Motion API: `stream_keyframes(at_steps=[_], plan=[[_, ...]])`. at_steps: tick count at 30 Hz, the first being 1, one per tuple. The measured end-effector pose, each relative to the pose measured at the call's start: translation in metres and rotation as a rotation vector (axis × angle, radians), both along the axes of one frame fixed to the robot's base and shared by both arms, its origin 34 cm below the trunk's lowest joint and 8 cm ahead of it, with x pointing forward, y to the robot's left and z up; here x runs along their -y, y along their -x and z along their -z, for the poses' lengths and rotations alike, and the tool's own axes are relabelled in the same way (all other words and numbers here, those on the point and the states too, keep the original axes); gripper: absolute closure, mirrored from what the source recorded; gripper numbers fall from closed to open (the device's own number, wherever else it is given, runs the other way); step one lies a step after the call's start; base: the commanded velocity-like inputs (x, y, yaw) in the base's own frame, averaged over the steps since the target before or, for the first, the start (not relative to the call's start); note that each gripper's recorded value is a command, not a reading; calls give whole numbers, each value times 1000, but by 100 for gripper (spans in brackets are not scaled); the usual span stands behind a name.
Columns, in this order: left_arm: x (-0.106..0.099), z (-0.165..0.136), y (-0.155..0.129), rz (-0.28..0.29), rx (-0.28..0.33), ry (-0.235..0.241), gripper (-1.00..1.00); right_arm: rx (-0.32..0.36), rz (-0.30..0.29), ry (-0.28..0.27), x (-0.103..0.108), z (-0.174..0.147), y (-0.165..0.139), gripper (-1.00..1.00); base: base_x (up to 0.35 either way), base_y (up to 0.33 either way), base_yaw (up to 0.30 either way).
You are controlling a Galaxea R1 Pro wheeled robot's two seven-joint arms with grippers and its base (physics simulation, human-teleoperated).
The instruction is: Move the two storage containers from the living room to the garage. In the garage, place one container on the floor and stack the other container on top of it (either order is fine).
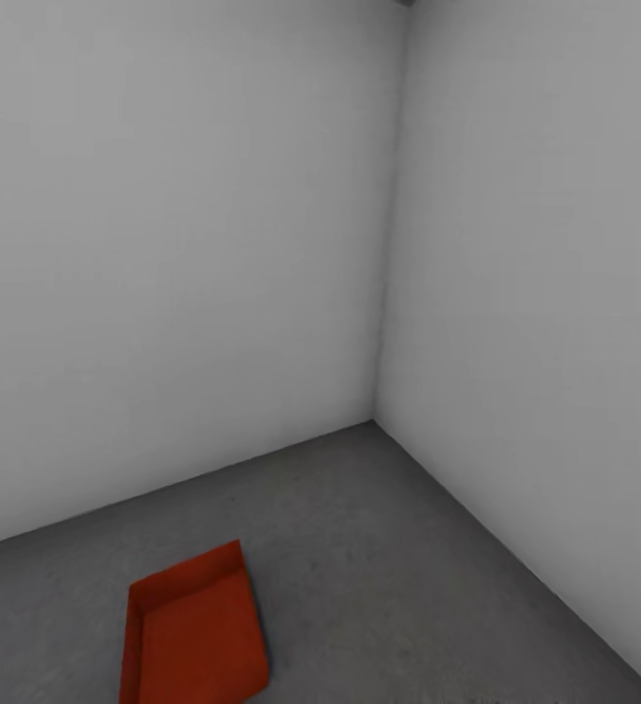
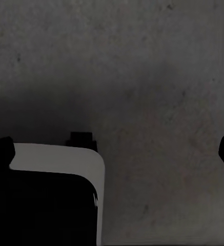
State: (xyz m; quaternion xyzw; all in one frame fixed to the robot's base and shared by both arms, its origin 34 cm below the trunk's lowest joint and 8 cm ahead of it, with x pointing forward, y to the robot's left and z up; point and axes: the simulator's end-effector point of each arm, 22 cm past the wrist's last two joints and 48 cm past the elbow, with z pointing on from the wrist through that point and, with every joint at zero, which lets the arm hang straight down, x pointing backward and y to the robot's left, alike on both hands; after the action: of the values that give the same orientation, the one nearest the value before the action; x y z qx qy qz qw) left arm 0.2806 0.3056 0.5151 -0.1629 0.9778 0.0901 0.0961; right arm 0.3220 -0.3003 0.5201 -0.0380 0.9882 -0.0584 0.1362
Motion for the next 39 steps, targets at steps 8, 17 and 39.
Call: stream_keyframes(at_steps=[8,17,39], plan=[[0,0,0,0,0,0,-100,1,1,1,1,0,0,-100,0,0,-250],[0,0,-1,0,3,0,-100,4,0,-2,-1,-1,-1,-100,0,0,-250],[0,-4,-9,0,25,0,-100,24,-10,-7,-7,-4,-9,-100,0,0,-204]])
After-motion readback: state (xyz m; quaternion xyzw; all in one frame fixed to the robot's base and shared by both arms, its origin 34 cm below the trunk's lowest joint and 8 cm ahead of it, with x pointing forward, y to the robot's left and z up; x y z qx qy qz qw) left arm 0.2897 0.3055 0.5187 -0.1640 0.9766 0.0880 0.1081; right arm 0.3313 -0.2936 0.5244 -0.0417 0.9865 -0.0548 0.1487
